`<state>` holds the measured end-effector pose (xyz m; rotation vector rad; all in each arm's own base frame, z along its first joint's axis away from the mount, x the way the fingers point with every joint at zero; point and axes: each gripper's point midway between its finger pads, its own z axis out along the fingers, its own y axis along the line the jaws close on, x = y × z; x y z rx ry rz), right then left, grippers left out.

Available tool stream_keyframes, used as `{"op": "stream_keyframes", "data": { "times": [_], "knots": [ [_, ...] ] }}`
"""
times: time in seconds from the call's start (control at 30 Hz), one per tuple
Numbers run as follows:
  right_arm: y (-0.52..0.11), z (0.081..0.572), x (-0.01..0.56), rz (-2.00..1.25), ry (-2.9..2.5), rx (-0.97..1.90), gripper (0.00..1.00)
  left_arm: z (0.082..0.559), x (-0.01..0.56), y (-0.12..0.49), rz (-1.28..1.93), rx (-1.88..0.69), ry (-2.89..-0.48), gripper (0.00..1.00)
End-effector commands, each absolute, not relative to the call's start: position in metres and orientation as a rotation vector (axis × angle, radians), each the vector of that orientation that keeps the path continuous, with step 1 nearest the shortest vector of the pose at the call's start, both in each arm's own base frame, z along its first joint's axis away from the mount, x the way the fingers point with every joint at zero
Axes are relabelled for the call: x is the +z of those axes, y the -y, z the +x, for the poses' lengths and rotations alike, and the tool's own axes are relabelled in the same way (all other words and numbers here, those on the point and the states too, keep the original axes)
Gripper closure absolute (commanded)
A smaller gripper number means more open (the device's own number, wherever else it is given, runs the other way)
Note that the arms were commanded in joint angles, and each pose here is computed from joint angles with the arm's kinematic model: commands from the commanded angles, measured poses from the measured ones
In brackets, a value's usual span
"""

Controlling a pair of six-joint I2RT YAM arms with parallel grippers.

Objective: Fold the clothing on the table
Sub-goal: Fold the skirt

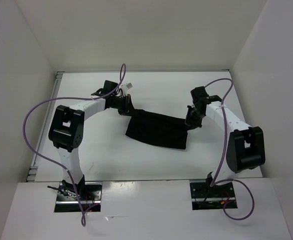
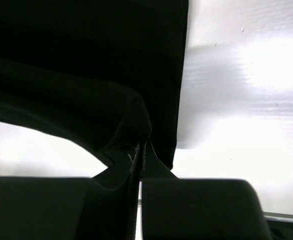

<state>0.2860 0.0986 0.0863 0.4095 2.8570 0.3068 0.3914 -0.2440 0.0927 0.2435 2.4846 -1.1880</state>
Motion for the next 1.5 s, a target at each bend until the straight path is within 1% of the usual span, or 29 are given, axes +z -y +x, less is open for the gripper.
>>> {"op": "stream_keyframes", "data": {
  "times": [0.0,0.27,0.43,0.63,0.83,0.93,0.97,1.0,1.03,1.1,1.13,1.17,1.2,1.23,1.27,1.37,1.43,1.47],
  "knots": [
    [-0.089,0.314,0.098,0.432,-2.759,0.233,1.00,0.408,0.092,0.239,0.250,-1.123,-2.456,0.99],
    [-0.089,0.337,0.095,0.447,-2.732,0.213,1.00,0.409,0.080,0.236,0.225,-1.088,-2.490,0.99],
    [-0.090,0.343,0.084,0.450,-2.749,0.205,1.00,0.410,0.073,0.237,0.196,-1.096,-2.508,0.99],
    [-0.091,0.355,0.075,0.453,-2.751,0.191,1.00,0.421,0.070,0.234,0.166,-1.044,-2.513,0.99],
    [-0.094,0.368,0.068,0.453,-2.749,0.192,1.00,0.431,0.065,0.237,0.166,-1.044,-2.513,0.99],
    [-0.094,0.369,0.060,0.456,-2.768,0.183,1.00,0.438,0.064,0.239,0.169,-1.044,-2.505,0.95],
    [-0.087,0.370,0.056,0.474,-2.772,0.153,1.00,0.440,0.068,0.240,0.161,-1.048,-2.499,0.92],
    [-0.085,0.370,0.055,0.476,-2.768,0.135,0.95,0.444,0.068,0.240,0.163,-1.048,-2.494,0.68],
    [-0.083,0.375,0.056,0.496,-2.755,0.113,0.89,0.444,0.068,0.240,0.163,-1.048,-2.494,0.58],
    [-0.069,0.386,0.063,0.534,-2.700,0.031,0.75,0.451,0.075,0.240,0.151,-1.029,-2.477,0.45],
    [-0.065,0.387,0.063,0.539,-2.692,0.004,0.73,0.455,0.078,0.240,0.137,-1.021,-2.470,0.32],
    [-0.059,0.393,0.078,0.558,-2.636,-0.028,0.72,0.465,0.089,0.236,0.113,-1.012,-2.435,0.28],
    [-0.055,0.394,0.084,0.561,-2.613,-0.045,0.69,0.470,0.096,0.230,0.104,-1.006,-2.411,0.26],
    [-0.053,0.397,0.091,0.564,-2.580,-0.052,0.62,0.476,0.108,0.230,0.113,-0.994,-2.372,0.26],
    [-0.050,0.398,0.102,0.566,-2.547,-0.056,0.61,0.486,0.114,0.221,0.092,-0.965,-2.352,0.26],
    [-0.042,0.391,0.123,0.575,-2.500,-0.089,0.51,0.484,0.126,0.218,0.132,-0.976,-2.353,0.26],
    [-0.039,0.377,0.123,0.562,-2.527,-0.106,0.44,0.471,0.137,0.221,0.192,-1.021,-2.347,0.30],
    [-0.040,0.368,0.117,0.547,-2.558,-0.101,0.43,0.465,0.138,0.222,0.208,-1.039,-2.352,0.34]
  ]
}}
